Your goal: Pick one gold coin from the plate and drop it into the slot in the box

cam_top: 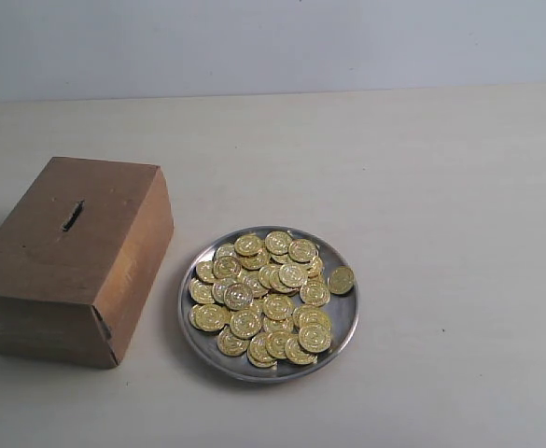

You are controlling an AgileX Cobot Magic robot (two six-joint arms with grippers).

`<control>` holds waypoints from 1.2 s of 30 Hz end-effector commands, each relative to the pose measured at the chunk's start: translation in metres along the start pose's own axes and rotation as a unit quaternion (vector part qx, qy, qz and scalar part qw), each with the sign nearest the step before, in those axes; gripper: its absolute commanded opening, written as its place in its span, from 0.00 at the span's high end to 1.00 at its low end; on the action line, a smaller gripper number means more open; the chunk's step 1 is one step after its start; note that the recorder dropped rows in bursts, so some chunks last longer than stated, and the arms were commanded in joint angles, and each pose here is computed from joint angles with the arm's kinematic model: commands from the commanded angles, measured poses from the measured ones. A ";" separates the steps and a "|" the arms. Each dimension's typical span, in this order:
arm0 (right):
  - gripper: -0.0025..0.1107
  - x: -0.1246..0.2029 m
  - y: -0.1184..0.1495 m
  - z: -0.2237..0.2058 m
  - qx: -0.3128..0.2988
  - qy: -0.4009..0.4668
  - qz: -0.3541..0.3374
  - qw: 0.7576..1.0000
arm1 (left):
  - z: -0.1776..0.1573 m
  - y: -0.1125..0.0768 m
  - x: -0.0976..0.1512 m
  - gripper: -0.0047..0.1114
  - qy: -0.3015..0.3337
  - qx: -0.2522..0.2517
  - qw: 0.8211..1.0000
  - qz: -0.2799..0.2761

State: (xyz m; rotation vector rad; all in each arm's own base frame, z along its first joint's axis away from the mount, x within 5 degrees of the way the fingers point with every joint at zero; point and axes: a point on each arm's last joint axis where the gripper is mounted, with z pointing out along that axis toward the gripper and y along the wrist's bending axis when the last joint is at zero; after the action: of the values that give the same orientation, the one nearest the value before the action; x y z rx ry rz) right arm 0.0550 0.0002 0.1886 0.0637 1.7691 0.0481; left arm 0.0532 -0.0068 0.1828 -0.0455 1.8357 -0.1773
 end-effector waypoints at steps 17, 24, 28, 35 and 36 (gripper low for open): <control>0.98 0.001 0.000 0.000 0.000 -0.001 -0.005 1.000 | 0.000 0.000 0.002 0.95 0.003 0.003 1.000 0.024; 0.98 0.001 0.000 0.000 0.000 -0.001 -0.005 1.000 | 0.000 0.000 0.002 0.95 0.003 0.003 1.000 0.028; 0.98 0.001 0.000 0.000 0.000 -0.001 -0.005 1.000 | 0.000 0.000 0.002 0.95 0.003 0.002 1.000 0.031; 0.98 0.001 0.000 0.000 0.000 -0.001 -0.005 1.000 | 0.000 0.000 0.002 0.95 0.003 0.001 0.999 0.035; 0.98 0.001 0.000 0.000 0.000 -0.001 -0.005 1.000 | 0.000 0.000 0.001 0.95 0.002 -0.001 0.999 0.038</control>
State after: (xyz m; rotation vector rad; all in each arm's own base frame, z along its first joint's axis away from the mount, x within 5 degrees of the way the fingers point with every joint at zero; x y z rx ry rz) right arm 0.0550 0.0002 0.1886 0.0637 1.7691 0.0481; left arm 0.0530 -0.0068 0.1820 0.0051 1.8436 -0.1386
